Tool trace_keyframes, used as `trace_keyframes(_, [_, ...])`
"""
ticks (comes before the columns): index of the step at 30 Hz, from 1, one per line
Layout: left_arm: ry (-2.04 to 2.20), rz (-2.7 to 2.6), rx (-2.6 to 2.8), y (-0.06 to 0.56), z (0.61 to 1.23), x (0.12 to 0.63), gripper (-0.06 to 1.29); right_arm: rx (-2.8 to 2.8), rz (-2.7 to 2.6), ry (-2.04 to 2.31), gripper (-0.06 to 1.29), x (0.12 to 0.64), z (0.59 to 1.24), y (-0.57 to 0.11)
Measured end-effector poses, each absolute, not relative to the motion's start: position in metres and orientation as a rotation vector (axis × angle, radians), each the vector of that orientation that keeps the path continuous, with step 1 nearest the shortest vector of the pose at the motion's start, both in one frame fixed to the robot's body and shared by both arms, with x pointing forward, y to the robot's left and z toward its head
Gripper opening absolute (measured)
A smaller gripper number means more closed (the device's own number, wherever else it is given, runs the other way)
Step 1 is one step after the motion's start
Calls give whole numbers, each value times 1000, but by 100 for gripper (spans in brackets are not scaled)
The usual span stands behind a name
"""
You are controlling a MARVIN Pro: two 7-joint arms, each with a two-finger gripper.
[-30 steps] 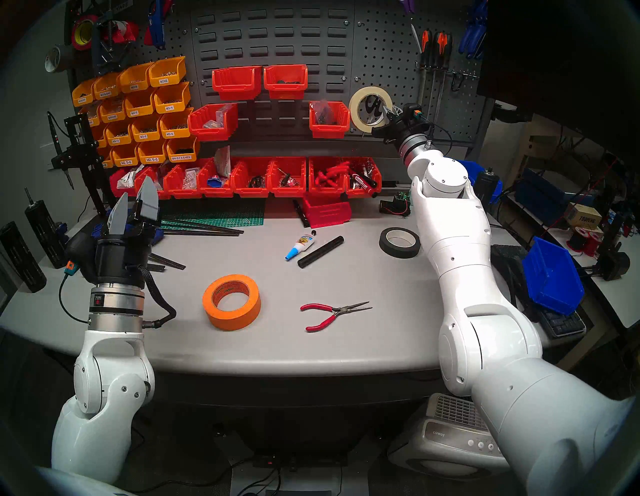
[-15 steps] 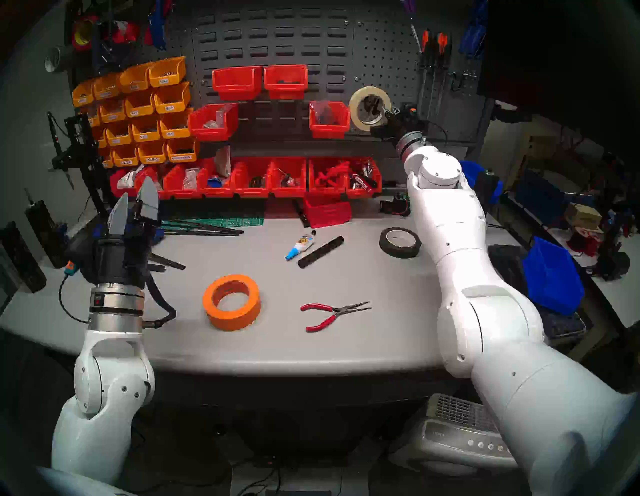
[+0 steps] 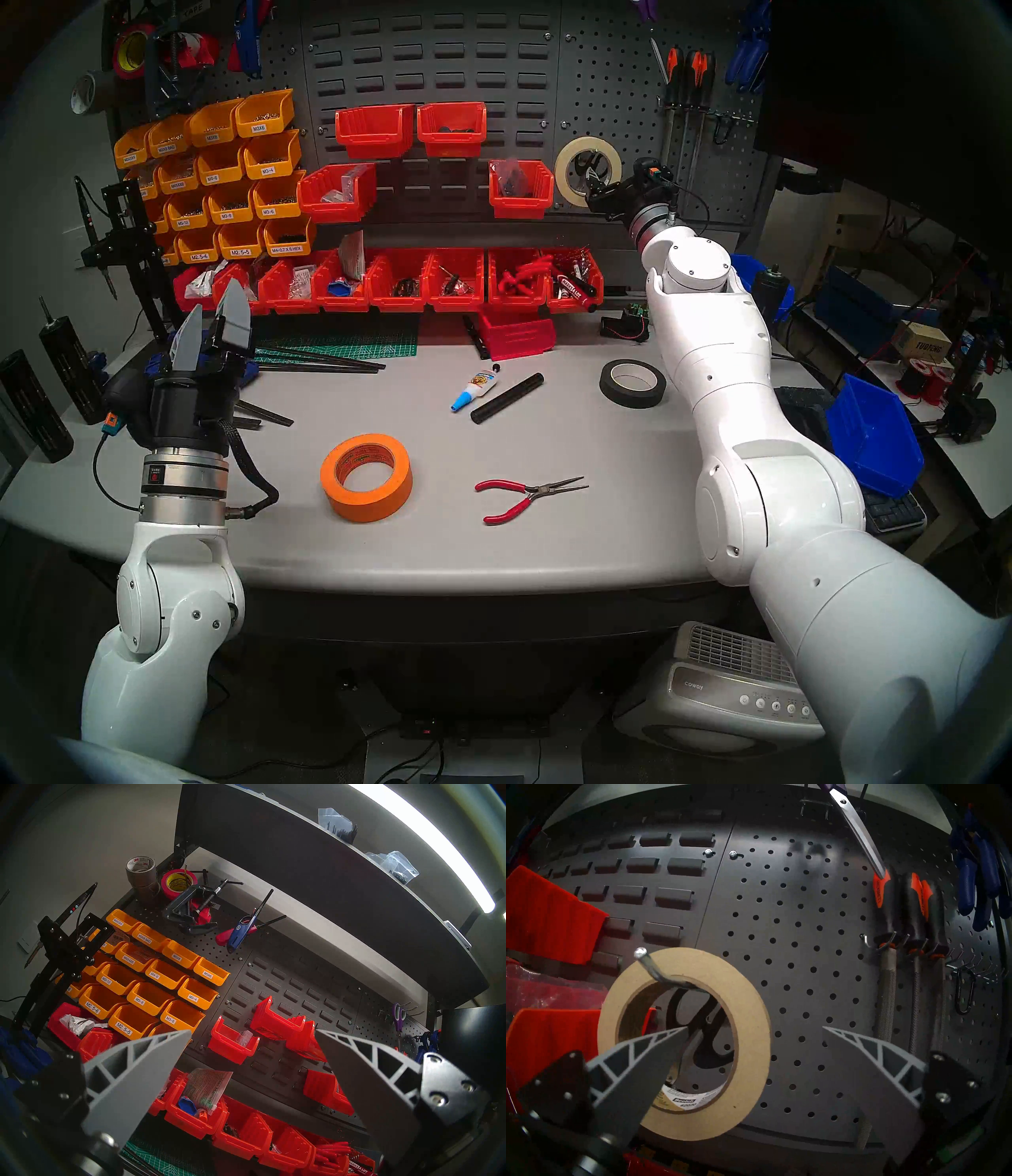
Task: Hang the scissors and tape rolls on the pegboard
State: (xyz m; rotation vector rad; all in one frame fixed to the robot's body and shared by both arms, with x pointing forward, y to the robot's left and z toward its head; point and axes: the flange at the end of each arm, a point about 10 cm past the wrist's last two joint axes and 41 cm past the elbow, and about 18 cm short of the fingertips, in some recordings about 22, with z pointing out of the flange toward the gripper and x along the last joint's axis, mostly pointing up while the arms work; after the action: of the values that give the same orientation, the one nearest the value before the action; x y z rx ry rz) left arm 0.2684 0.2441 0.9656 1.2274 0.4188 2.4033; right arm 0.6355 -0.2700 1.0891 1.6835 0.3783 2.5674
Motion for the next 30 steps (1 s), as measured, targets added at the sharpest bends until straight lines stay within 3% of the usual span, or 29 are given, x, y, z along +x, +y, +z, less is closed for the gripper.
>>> trace_keyframes(1, [419, 2403, 1227, 244, 966, 268, 123, 1679, 2568, 380, 122, 635, 1090, -270])
trace_keyframes(3, [419, 2403, 1227, 244, 966, 268, 123, 1671, 2570, 381, 123, 634, 1091, -271])
trace_keyframes(30, [419, 2403, 1229, 244, 965, 269, 124, 1597, 2608, 565, 123, 584, 1063, -281])
